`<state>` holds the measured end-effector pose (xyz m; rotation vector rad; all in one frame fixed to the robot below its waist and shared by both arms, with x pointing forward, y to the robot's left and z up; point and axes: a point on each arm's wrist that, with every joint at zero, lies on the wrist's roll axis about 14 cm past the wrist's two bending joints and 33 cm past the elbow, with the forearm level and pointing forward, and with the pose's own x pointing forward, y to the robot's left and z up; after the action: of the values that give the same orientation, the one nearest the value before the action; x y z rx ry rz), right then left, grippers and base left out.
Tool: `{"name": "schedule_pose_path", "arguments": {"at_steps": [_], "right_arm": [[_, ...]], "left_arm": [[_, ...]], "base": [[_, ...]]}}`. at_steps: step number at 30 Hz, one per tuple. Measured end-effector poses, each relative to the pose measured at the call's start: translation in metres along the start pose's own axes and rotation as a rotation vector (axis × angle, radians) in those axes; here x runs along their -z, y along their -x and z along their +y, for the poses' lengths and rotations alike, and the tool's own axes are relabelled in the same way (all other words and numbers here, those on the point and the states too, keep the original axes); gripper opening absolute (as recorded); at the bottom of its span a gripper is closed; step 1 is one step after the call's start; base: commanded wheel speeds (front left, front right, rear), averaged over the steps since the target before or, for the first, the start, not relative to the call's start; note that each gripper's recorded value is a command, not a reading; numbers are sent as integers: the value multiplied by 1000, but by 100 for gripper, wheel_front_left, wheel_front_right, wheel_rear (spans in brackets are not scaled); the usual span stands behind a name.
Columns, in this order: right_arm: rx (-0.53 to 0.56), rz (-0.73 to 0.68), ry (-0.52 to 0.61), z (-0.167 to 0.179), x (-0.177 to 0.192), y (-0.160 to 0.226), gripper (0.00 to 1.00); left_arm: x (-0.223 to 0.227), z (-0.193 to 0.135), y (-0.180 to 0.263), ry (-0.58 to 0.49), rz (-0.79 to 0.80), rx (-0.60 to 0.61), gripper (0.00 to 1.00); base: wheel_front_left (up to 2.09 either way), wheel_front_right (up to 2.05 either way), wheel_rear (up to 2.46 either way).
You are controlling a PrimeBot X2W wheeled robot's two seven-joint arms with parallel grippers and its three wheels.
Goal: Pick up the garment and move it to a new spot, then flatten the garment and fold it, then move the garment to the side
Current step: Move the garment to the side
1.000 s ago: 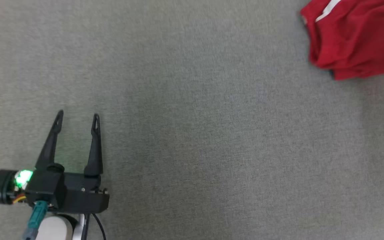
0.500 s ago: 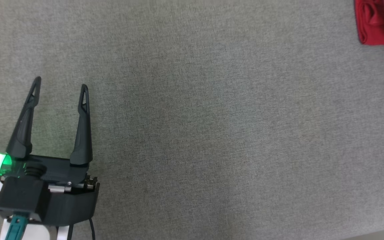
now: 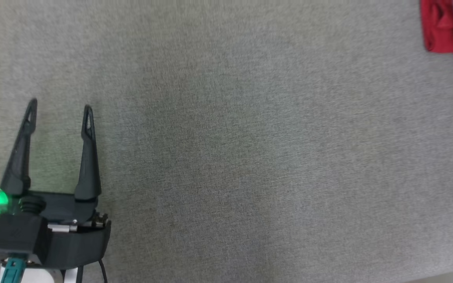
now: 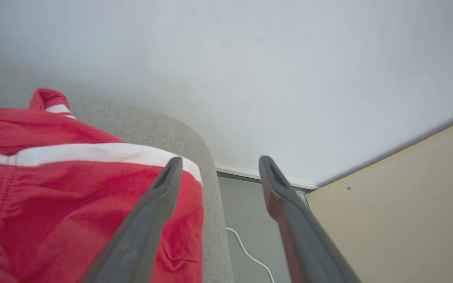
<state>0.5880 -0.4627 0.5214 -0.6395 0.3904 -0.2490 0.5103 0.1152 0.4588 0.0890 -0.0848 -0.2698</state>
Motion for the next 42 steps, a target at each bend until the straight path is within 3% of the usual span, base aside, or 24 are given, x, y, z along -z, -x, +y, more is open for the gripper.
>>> {"name": "schedule_pose_path", "arguments": {"at_steps": [6,15,22,34,42], "right_arm": [[-26,-275,-67,4,-62,25,100],[-47,-568,-298,6,-128,94,100],[-43,-644,-493,32,-123,145,100],[-146,-582,-610,113,-88,210,100],[-196,-556,-661,148,-73,250,100]], "left_arm": [[0,8,19,24,37,-46,100],[-29,21,49,35,21,-114,100],[-44,26,76,31,17,-149,100],[-60,34,110,54,-3,-208,100],[-65,40,130,47,-7,-243,100]], "base": [[0,0,0],[0,0,0],[0,0,0],[0,0,0],[0,0,0]]}}
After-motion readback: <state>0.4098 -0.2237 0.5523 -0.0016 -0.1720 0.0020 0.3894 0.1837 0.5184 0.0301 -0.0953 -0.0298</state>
